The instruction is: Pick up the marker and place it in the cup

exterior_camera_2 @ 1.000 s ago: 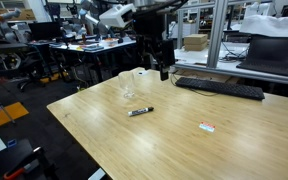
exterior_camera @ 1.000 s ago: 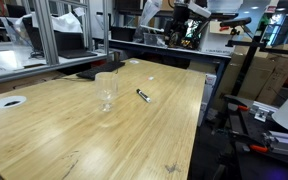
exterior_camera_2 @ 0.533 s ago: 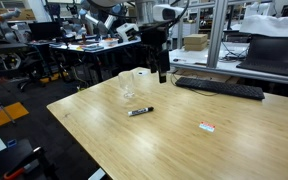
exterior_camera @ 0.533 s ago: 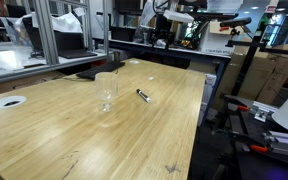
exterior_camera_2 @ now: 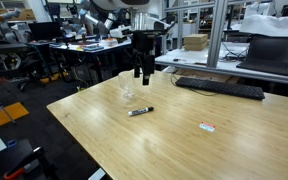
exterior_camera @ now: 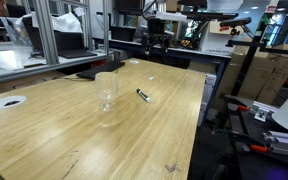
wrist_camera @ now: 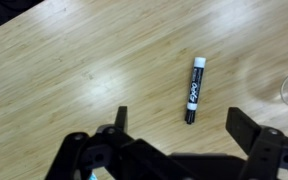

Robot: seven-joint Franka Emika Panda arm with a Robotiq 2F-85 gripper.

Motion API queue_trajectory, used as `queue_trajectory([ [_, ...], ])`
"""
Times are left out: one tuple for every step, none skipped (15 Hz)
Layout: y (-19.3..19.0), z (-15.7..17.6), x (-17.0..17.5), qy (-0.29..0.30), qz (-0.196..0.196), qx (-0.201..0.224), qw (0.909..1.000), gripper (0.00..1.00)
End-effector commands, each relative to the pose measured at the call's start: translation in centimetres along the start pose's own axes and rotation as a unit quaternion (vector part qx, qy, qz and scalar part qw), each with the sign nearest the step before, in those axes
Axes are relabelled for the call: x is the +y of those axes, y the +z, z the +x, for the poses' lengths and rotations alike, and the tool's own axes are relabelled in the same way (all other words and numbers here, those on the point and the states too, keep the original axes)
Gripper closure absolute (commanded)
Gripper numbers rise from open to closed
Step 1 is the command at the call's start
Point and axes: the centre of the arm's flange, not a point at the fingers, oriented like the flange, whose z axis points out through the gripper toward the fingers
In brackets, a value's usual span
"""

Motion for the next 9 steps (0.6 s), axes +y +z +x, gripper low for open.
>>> queue_trajectory([
  [-0.5,2.1,-0.1,-0.044,0.029,-0.050,0.9974,0.00],
  [-0.7,2.4,0.0,-0.056,0.042,-0.052,0.9961,0.00],
  [-1.0,2.5,0.4,-0.069,0.052,-0.048,0.9951,0.00],
  [-0.2,1.5,0.1,-0.048,0.033,-0.032,0.9978,0.00],
  [-0.4,1.9,0.3,-0.056,0.039,-0.032,0.9971,0.00],
  [-0.5,2.0,0.4,-0.059,0.042,-0.033,0.9968,0.00],
  [-0.5,2.1,0.5,-0.061,0.042,-0.033,0.9967,0.00],
  [-0.5,2.0,0.4,-0.063,0.042,-0.034,0.9965,0.00],
  [-0.5,2.0,0.3,-0.064,0.043,-0.034,0.9965,0.00],
])
